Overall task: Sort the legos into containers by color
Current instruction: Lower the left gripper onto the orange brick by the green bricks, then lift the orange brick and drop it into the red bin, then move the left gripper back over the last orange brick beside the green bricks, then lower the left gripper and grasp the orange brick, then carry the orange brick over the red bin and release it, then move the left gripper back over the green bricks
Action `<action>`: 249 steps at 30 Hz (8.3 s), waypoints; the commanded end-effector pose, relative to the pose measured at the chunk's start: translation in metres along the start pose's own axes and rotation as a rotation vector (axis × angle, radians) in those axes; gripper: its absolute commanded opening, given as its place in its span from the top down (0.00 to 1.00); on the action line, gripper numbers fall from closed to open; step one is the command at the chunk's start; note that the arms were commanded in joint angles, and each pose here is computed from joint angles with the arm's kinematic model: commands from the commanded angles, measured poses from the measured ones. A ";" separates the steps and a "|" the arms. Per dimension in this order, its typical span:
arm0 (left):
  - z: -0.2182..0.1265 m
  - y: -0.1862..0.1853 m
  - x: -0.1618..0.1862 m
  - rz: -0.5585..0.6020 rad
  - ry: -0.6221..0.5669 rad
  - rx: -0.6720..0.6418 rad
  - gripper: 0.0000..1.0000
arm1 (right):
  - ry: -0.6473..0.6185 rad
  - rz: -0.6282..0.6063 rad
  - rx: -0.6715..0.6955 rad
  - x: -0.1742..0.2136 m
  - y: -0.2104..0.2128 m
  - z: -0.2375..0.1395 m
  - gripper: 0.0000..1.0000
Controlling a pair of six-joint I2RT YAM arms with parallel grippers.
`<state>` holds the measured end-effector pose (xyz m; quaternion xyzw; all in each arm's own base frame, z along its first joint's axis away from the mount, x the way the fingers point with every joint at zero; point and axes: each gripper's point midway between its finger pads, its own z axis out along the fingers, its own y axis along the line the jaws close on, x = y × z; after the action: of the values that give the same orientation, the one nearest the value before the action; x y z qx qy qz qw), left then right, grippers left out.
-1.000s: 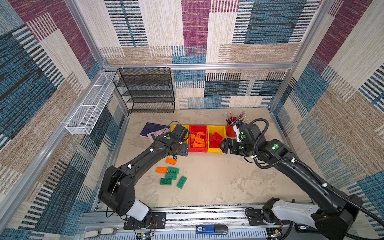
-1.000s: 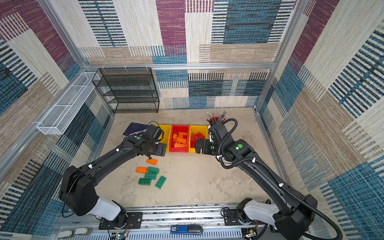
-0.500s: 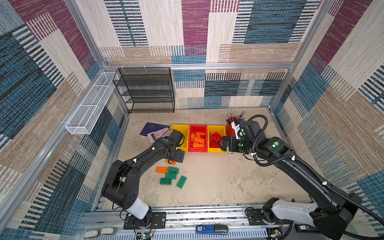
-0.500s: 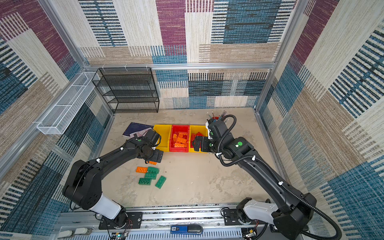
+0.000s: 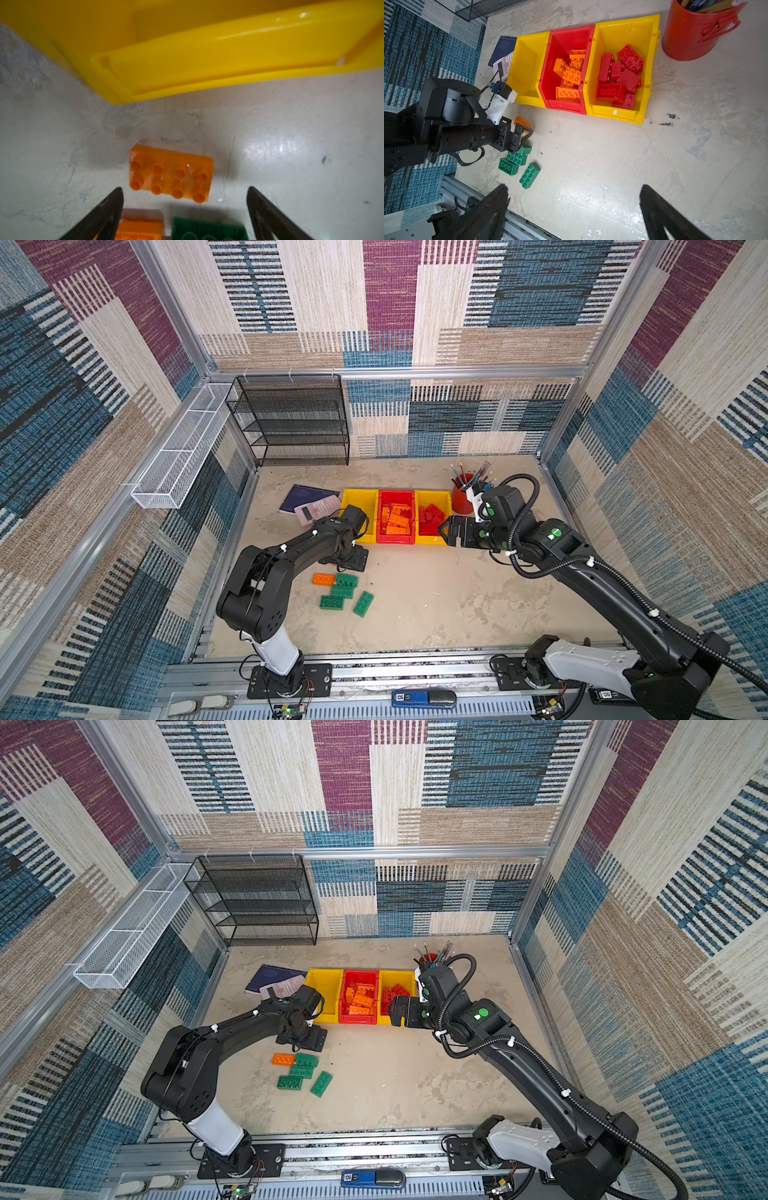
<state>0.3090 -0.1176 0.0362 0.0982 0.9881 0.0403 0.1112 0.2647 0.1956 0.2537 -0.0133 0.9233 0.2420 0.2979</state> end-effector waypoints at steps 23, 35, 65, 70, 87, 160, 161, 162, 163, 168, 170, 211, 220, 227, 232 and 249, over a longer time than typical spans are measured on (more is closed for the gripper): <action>0.020 0.002 0.002 -0.056 0.072 0.067 0.28 | -0.028 0.044 0.013 0.001 -0.006 -0.001 0.00; 0.002 0.002 -0.015 -0.090 0.054 0.066 0.37 | -0.026 0.042 0.029 0.002 -0.010 -0.002 0.00; -0.086 -0.110 -0.171 0.083 -0.143 0.160 0.38 | -0.091 0.091 0.114 0.008 -0.034 -0.036 0.00; -0.078 -0.120 -0.184 0.082 -0.140 0.181 0.29 | -0.097 0.105 0.127 0.009 -0.038 -0.041 0.00; -0.109 -0.064 -0.151 -0.041 -0.163 0.027 0.13 | -0.075 0.055 0.083 0.004 -0.025 -0.030 0.00; 0.019 0.041 0.075 -1.276 0.208 0.012 0.58 | -0.045 -0.013 0.006 0.008 -0.018 0.006 0.00; 0.019 0.041 0.075 -1.266 0.210 0.010 0.59 | -0.045 -0.013 0.005 0.007 -0.017 0.006 0.00; 0.019 0.042 0.072 -1.252 0.209 0.008 0.61 | -0.046 -0.014 0.003 0.006 -0.016 0.006 0.00; 0.018 0.043 0.070 -1.238 0.208 0.002 0.65 | -0.045 -0.014 0.004 0.005 -0.016 0.007 0.00; 0.004 0.055 0.049 -1.111 0.175 -0.052 0.75 | -0.054 -0.016 0.003 0.001 -0.014 0.003 0.00; -0.006 0.062 0.037 -1.067 0.145 -0.068 0.78 | -0.058 -0.015 0.002 0.000 -0.013 0.001 0.00; -0.074 -0.125 -0.188 -0.299 -0.098 0.167 0.55 | -0.165 0.163 0.012 0.005 -0.027 -0.056 0.00; -0.092 -0.124 -0.190 -0.307 -0.121 0.196 0.24 | -0.156 0.126 0.018 -0.002 -0.021 -0.051 0.00; -0.117 -0.074 -0.139 -0.359 -0.138 0.097 0.25 | -0.119 0.080 -0.022 -0.005 -0.010 -0.034 0.00; -0.122 -0.033 -0.074 -0.430 -0.159 0.094 0.20 | -0.087 0.040 -0.054 -0.005 -0.001 -0.022 0.00; -0.061 -0.021 0.024 -0.190 -0.029 0.090 0.08 | -0.053 -0.033 -0.115 -0.014 0.019 -0.013 0.00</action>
<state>0.2595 -0.1307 0.0905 -0.0179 0.9940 -0.0059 0.1078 0.2639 0.2021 0.2688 -0.0323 0.9077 0.2804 0.3105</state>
